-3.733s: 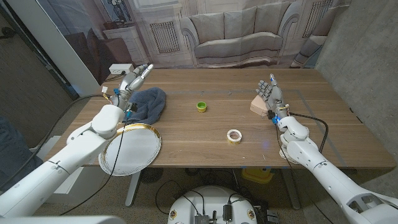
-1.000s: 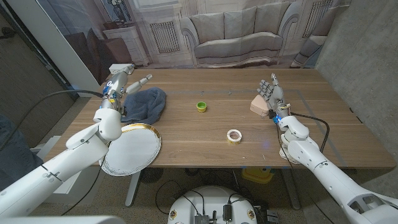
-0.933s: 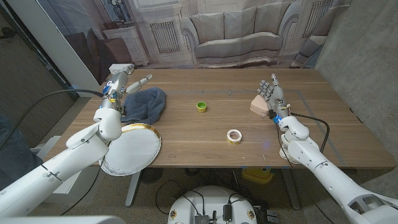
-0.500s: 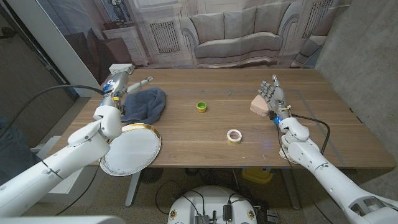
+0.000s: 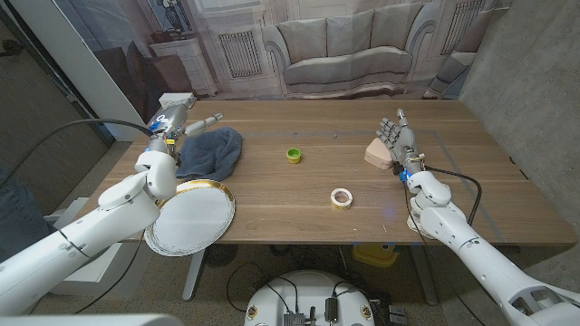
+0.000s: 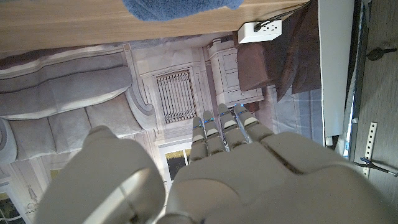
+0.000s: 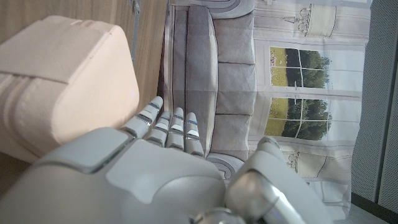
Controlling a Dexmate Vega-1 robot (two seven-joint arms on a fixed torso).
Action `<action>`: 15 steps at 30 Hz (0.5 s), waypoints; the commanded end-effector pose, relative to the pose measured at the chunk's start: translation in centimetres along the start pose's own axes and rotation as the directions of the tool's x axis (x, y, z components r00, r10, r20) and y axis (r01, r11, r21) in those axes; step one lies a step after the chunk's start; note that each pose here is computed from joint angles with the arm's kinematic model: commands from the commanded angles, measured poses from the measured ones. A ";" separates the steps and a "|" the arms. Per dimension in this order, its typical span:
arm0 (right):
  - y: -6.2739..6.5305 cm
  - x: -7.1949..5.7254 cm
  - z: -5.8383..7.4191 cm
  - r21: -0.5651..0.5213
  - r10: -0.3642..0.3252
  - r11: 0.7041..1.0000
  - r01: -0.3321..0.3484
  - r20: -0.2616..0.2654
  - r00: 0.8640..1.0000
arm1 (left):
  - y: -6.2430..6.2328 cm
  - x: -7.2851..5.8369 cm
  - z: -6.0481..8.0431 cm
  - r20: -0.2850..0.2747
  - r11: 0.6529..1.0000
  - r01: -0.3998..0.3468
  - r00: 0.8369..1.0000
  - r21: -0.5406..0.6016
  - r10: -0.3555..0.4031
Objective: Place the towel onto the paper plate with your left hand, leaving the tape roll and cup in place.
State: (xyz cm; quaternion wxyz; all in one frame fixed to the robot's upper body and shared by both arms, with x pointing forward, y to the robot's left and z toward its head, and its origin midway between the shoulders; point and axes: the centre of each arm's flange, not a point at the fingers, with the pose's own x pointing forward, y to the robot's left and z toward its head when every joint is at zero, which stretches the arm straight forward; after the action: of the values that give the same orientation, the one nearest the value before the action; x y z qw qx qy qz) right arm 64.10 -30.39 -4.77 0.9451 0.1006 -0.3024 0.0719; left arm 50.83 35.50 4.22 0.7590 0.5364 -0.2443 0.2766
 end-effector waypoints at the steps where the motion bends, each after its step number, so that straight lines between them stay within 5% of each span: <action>1: -0.1 -0.2 0.0 -0.002 -0.001 1.000 0.001 -0.009 1.000 | 0.3 0.1 -0.2 -0.018 0.999 0.039 0.999 0.016 -0.039; 15: 0.1 -0.4 0.1 -0.006 -0.003 1.000 0.003 -0.016 1.000 | 0.0 0.5 -0.1 -0.050 0.996 0.091 0.995 0.026 -0.090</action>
State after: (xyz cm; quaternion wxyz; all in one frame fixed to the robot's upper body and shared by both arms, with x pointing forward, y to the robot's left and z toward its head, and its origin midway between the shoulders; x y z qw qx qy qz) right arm 63.87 -30.41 -4.89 0.9469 0.0984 -0.2976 0.0718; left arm 50.87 35.67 4.51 0.7639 0.5468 -0.2164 0.2659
